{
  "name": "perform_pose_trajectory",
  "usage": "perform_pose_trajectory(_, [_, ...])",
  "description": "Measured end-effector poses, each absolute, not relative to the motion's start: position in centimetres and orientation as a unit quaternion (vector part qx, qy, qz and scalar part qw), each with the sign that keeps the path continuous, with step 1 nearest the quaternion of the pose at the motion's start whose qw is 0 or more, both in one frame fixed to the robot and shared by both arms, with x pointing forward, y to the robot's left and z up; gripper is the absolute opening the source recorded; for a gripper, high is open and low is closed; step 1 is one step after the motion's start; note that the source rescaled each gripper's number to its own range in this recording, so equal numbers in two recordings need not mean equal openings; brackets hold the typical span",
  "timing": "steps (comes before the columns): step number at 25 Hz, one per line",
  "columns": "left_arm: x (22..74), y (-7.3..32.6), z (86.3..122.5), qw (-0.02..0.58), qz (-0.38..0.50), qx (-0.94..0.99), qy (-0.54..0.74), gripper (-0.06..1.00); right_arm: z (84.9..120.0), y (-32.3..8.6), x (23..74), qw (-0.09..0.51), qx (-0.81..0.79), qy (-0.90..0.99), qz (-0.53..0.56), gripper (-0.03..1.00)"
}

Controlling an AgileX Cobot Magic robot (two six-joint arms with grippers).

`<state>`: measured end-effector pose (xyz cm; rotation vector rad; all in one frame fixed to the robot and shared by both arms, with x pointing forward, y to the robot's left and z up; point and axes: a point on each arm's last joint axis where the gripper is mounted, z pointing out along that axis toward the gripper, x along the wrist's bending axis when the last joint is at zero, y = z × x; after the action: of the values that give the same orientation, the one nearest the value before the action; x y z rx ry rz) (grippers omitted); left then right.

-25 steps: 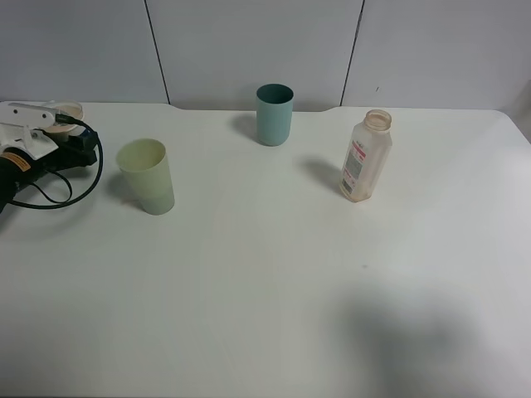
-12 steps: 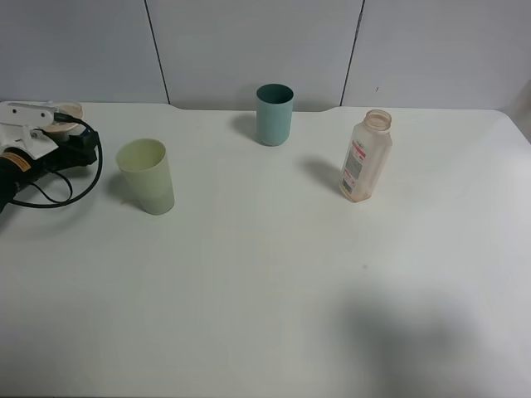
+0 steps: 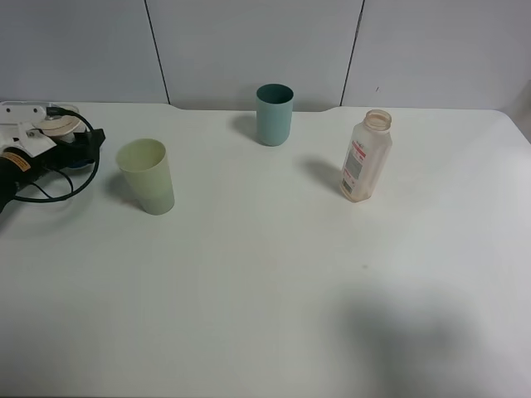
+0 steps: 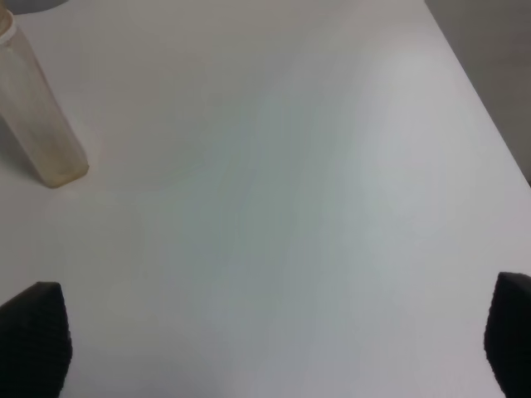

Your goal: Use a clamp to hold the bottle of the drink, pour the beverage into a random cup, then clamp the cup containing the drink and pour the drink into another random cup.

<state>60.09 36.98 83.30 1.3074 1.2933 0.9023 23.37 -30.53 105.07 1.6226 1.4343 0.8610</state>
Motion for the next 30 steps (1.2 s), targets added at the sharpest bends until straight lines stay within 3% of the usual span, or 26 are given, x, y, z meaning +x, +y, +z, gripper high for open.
perform_pose_trajectory(10, [60.2, 37.0, 84.3, 0.53, 0.378, 0.535, 0.539, 0.89, 105.1, -30.5, 23.4, 0.394, 0.64, 0.566, 0.339, 1.0])
perform_pose_trajectory(30, [59.1, 38.7, 92.6, 0.56, 0.447, 0.499, 0.487, 0.89, 105.1, -30.5, 23.4, 0.395, 0.64, 0.566, 0.339, 1.0])
